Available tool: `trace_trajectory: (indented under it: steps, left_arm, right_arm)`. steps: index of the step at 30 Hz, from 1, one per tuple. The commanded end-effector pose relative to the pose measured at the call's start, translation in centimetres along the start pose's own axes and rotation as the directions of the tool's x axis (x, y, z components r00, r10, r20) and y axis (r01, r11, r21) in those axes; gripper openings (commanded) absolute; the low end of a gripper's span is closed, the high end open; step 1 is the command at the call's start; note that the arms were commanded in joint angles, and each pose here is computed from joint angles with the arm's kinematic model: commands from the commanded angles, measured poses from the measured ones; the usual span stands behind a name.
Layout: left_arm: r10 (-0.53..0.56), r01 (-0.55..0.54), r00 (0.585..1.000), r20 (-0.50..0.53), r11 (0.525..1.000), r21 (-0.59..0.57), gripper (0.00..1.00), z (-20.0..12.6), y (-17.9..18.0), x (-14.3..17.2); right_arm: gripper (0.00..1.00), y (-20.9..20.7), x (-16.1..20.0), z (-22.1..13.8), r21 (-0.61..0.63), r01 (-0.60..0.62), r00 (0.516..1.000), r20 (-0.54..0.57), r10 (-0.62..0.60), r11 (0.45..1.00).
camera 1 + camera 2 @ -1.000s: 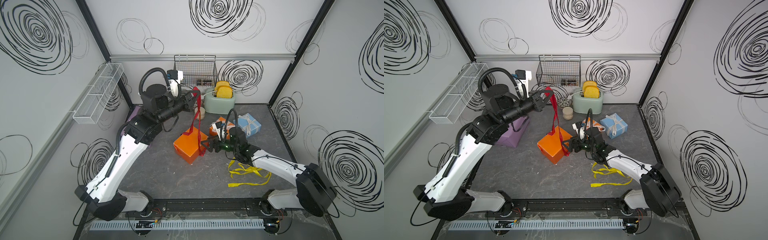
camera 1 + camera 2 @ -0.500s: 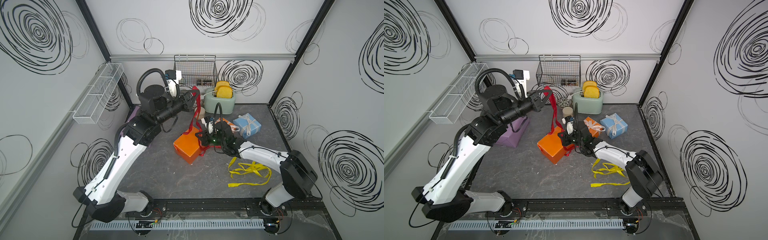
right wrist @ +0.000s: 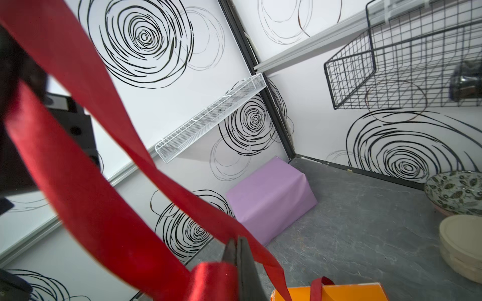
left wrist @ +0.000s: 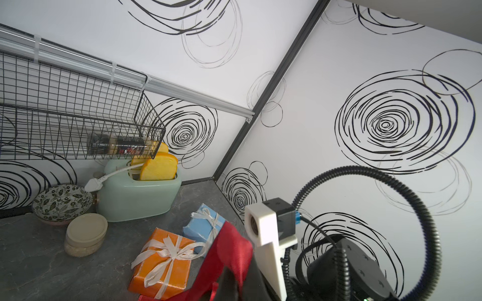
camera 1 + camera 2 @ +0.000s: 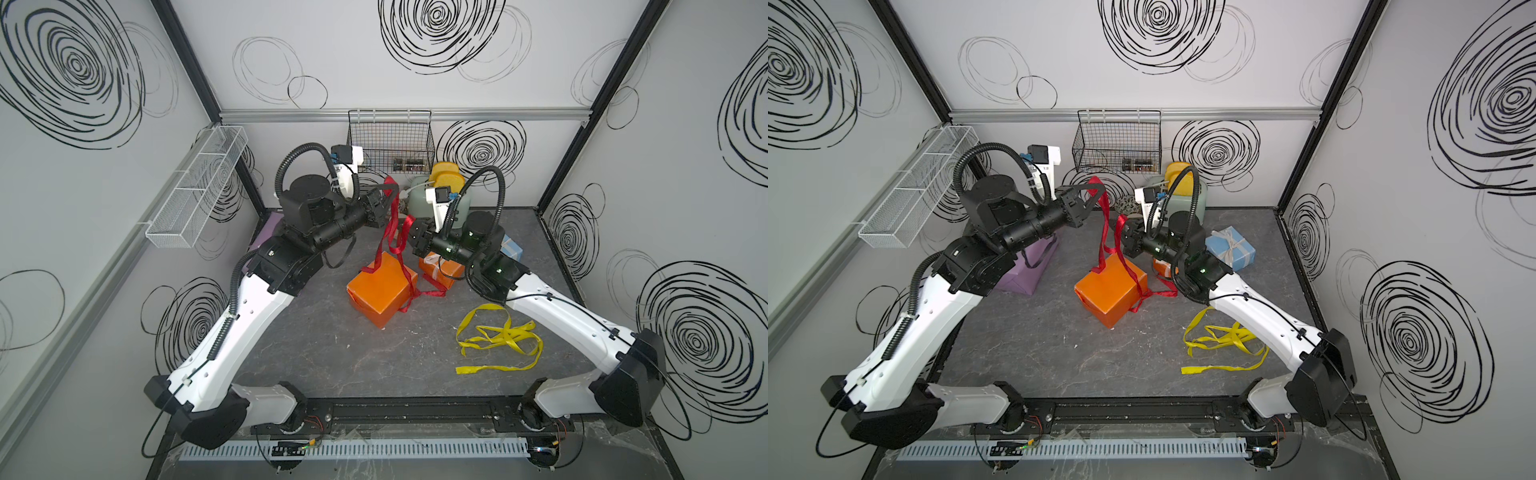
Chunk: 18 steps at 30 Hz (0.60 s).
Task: Untie the ribbon bows on the gift boxes
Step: Pull the ribbon from the gift box.
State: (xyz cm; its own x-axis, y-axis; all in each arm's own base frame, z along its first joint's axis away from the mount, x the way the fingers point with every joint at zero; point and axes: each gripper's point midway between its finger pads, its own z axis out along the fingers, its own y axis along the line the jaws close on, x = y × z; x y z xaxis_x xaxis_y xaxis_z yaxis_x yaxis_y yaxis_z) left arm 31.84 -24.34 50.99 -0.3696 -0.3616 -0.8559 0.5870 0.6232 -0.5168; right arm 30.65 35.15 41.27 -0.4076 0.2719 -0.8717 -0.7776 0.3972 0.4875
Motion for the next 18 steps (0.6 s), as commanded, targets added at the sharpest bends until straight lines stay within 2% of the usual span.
trace_trajectory:
  steps: [1, 4, 6, 8, 11, 13, 18]
  left_arm:
    - [0.009, -0.011, 0.997, 0.081, 1.000, 0.025, 0.00, -1.1, -0.8, -2.0]
    - [0.009, -0.011, 0.996, 0.084, 1.000, 0.023, 0.00, -1.1, -0.8, -2.1]
    - [0.006, -0.009, 0.996, 0.084, 1.000, 0.025, 0.00, -1.1, -0.8, -2.1]
    - [0.005, -0.007, 0.997, 0.083, 1.000, 0.027, 0.00, -1.1, -0.8, -2.1]
    - [-0.002, -0.001, 0.996, 0.085, 1.000, 0.030, 0.00, -1.1, -0.8, -2.0]
    - [-0.006, 0.003, 0.996, 0.087, 0.999, 0.035, 0.00, -1.2, -0.9, -2.0]
    - [-0.008, 0.005, 0.996, 0.084, 0.999, 0.037, 0.00, -1.1, -0.8, -1.8]
  right_arm:
    - [0.00, 1.4, -1.5, 0.3, -0.039, -0.017, 1.000, -0.004, 0.017, 0.999]
    - [0.00, 2.2, -2.2, 0.1, -0.056, -0.013, 1.000, 0.020, 0.014, 0.998]
    - [0.00, 1.7, -1.4, 0.0, -0.047, -0.019, 1.000, 0.010, 0.020, 0.999]
    - [0.00, 0.4, 0.0, 0.1, -0.011, -0.022, 1.000, -0.002, 0.022, 1.000]
    - [0.11, -2.7, 3.3, 0.4, 0.055, -0.030, 0.998, -0.045, 0.033, 0.998]
    - [0.14, -4.5, 5.2, 0.8, 0.075, -0.041, 0.996, -0.078, 0.046, 0.996]
    - [0.14, -7.0, 9.2, 1.7, 0.076, -0.060, 0.987, -0.148, 0.071, 0.995]
